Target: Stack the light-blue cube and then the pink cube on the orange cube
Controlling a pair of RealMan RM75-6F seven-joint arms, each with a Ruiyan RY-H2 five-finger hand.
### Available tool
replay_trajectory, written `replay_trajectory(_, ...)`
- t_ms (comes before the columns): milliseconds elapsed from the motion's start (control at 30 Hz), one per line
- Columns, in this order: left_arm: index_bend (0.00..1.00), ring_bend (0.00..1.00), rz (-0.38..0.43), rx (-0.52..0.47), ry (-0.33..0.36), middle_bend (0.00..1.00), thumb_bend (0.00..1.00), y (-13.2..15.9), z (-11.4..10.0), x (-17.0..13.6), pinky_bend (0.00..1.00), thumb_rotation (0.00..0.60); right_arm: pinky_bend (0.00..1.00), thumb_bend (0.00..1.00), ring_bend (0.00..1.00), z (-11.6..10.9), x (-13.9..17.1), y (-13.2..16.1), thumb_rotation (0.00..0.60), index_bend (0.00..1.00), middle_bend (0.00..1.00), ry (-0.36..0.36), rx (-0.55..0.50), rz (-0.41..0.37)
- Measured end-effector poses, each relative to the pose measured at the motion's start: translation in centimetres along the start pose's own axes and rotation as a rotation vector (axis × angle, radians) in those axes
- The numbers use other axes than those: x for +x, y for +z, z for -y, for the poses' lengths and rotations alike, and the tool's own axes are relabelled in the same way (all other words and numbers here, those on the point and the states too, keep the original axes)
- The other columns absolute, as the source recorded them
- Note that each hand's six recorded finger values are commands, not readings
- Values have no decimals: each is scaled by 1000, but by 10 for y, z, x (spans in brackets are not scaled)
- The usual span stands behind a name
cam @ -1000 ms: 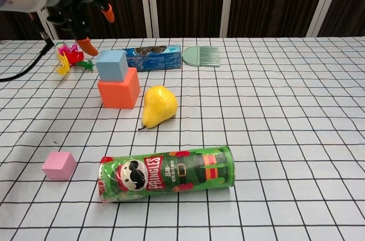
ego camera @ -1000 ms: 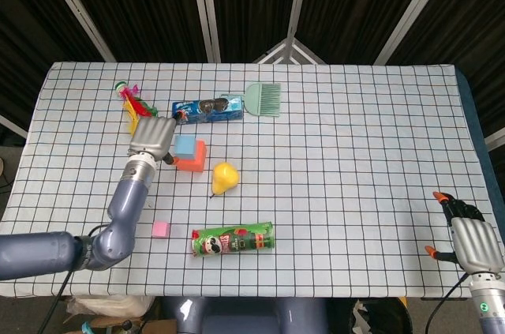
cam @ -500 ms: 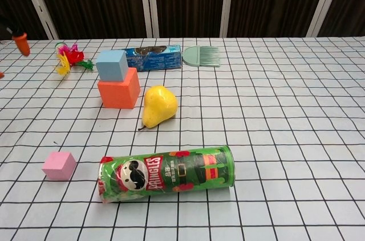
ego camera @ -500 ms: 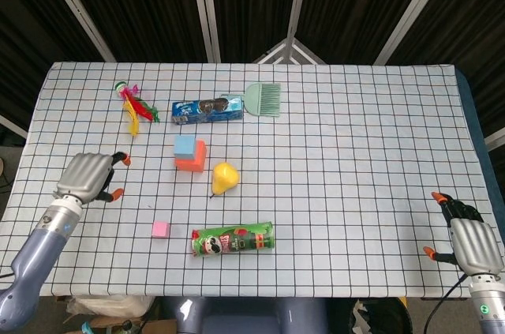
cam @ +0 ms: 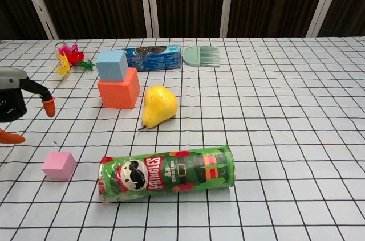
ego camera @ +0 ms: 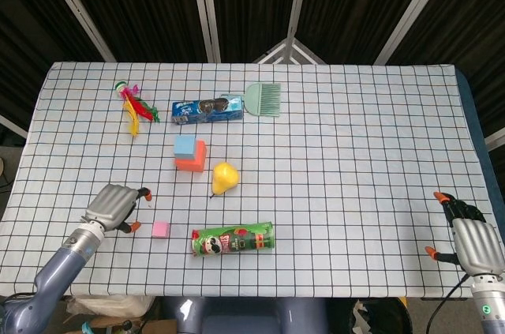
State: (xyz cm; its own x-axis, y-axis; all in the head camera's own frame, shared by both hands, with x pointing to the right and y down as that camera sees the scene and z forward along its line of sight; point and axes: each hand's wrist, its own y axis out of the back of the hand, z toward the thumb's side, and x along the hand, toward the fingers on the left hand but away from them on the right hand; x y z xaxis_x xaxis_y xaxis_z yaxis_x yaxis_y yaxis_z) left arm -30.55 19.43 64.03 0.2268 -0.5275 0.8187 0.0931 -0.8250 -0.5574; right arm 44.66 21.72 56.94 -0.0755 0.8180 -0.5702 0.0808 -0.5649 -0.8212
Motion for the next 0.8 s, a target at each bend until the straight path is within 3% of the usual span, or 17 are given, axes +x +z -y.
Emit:
replay_trajectory(400, 316, 766, 58, 100, -70, 816, 262, 39, 24, -12, 862, 600, 163, 174, 153, 0, 0, -1, 600, 114, 133, 2, -5, 3)
replay_trajectory(800, 309, 770, 21, 96, -67, 820, 263, 41, 39, -4, 870, 600, 163, 173, 153, 0, 1, -2, 600, 114, 133, 8, -11, 2)
